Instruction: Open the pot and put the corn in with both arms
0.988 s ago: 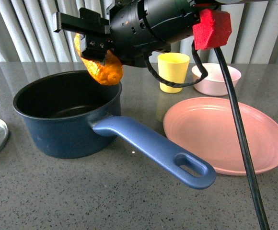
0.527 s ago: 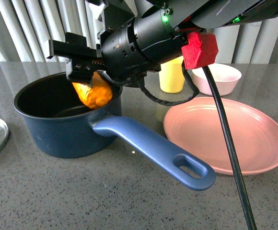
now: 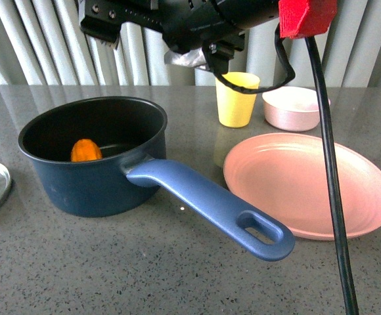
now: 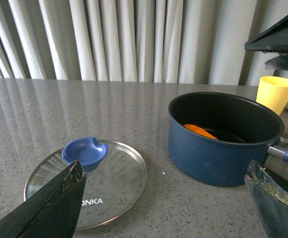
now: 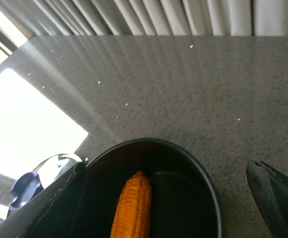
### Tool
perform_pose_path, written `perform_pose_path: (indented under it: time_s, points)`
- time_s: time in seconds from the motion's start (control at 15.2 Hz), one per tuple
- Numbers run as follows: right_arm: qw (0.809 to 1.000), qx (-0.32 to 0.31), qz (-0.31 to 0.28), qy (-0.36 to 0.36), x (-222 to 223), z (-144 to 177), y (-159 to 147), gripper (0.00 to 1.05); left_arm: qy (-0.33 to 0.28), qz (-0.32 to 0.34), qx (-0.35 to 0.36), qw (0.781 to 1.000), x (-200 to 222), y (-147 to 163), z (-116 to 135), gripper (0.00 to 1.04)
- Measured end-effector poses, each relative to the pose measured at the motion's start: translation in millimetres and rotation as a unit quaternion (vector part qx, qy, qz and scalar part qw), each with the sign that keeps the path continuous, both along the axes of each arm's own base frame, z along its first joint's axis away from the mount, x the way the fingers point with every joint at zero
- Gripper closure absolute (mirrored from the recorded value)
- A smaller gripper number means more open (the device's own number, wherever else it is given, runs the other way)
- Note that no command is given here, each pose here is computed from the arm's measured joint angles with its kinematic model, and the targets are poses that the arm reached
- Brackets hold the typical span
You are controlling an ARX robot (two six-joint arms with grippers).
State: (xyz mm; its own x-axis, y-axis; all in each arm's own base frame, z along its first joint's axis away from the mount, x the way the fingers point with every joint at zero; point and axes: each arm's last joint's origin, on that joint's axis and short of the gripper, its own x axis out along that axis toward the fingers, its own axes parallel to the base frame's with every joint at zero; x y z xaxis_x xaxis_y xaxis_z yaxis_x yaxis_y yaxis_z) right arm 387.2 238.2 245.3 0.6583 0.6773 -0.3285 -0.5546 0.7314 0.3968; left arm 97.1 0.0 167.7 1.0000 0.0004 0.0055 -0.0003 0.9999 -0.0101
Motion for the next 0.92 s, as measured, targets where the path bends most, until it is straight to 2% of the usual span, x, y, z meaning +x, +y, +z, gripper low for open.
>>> perform_pose_path:
  time_s: [0.33,0.59,0.66,0.72,0.79,0.86,0.92]
  points:
    - [0.987,-0.016,-0.151,-0.045,-2,-5,2,0.06,0.0,0.0,0.0,1.0,0,0,0,0.07]
    - [0.973,-0.011,-0.225,-0.052,-1,-4,-1,0.06,0.0,0.0,0.0,1.0,0,0,0,0.07]
    - [0.955,0.0,-0.274,-0.11,-3,-5,-4,0.13,0.0,0.0,0.0,1.0,0,0,0,0.07]
    - [0.931,-0.032,-0.322,-0.17,-20,-11,-24,0.25,0.0,0.0,0.0,1.0,0,0,0,0.07]
    - [0.907,-0.074,-0.35,-0.222,-51,-16,-78,0.46,0.0,0.0,0.0,1.0,0,0,0,0.07]
    - [0.894,-0.084,-0.366,-0.246,-72,-15,-116,0.6,0.0,0.0,0.0,1.0,0,0,0,0.07]
    - [0.89,-0.097,-0.37,-0.247,-92,-23,-139,0.73,0.0,0.0,0.0,1.0,0,0,0,0.07]
